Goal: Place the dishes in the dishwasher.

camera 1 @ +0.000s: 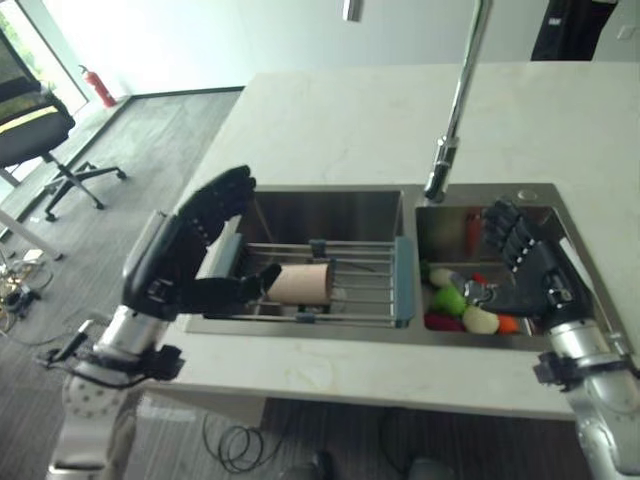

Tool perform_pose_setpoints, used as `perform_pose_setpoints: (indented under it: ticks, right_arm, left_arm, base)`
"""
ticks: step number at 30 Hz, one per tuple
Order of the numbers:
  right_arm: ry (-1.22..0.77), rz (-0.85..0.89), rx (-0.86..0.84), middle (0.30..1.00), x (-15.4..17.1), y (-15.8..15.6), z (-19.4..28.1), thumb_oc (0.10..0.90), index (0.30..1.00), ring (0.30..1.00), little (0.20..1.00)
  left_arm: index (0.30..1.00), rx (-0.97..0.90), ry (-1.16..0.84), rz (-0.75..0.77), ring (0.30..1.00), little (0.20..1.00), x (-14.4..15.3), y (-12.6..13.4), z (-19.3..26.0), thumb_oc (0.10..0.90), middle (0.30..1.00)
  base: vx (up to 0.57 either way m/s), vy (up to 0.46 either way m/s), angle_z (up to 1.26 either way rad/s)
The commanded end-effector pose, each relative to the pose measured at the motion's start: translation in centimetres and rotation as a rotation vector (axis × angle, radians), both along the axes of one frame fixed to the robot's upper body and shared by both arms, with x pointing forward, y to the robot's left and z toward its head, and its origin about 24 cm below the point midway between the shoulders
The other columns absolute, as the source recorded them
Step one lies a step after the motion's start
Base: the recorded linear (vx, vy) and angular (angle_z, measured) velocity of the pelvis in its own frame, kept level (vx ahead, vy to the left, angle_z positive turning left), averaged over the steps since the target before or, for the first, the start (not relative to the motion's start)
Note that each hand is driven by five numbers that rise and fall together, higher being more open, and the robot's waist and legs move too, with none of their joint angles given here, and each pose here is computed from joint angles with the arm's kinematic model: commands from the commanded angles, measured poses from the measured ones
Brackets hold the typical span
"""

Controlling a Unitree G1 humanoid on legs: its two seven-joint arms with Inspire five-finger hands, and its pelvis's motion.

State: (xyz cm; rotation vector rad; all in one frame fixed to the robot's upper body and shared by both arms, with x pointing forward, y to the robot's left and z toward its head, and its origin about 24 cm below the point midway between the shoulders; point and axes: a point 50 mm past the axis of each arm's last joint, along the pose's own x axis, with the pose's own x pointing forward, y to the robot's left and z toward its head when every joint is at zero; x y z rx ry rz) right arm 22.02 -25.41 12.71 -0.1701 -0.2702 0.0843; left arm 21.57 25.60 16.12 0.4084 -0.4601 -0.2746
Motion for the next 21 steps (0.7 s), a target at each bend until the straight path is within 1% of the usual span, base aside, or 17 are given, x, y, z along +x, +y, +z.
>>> perform_pose_setpoints:
  ticks: [1, 5, 12, 18, 21]
  right_arm:
    - [-0.231, 0.065, -0.070, 0.900, 0.6, 1.0, 5.0, 0.800, 0.900, 0.900, 0.900]
    - [-0.233, 0.082, -0.080, 0.900, 1.0, 1.1, 5.5, 0.800, 0.900, 0.900, 0.900]
    - [-0.219, 0.105, -0.099, 0.900, 1.3, 1.1, 5.9, 0.800, 0.900, 0.900, 0.900]
    - [-0.213, 0.121, -0.113, 0.900, 1.4, 1.0, 6.0, 0.800, 0.900, 0.900, 0.900]
    - [-0.206, 0.131, -0.126, 0.900, 1.5, 0.9, 6.1, 0.800, 0.900, 0.900, 0.900]
  left_arm:
    - [0.900, 0.119, -0.163, 0.028, 0.900, 0.900, 1.2, 0.1, 4.0, 0.800, 0.900]
    - [0.900, 0.255, -0.116, 0.046, 0.900, 0.900, 2.6, 0.3, 4.8, 0.800, 0.900]
    - [0.900, 0.390, -0.008, 0.058, 0.900, 0.900, 4.6, 0.5, 5.4, 0.800, 0.900]
    - [0.900, 0.470, 0.072, 0.089, 0.900, 0.900, 5.9, 1.0, 4.5, 0.800, 0.900]
    - [0.900, 0.504, 0.140, 0.104, 0.900, 0.900, 6.6, 1.4, 3.4, 0.800, 0.900]
  base:
    - [0.03, 0.093, -0.24]
    - [0.02, 0.075, -0.15]
    - [0.01, 0.039, -0.14]
    - [0.00, 0.009, -0.16]
    - [0.00, 0.003, -0.14]
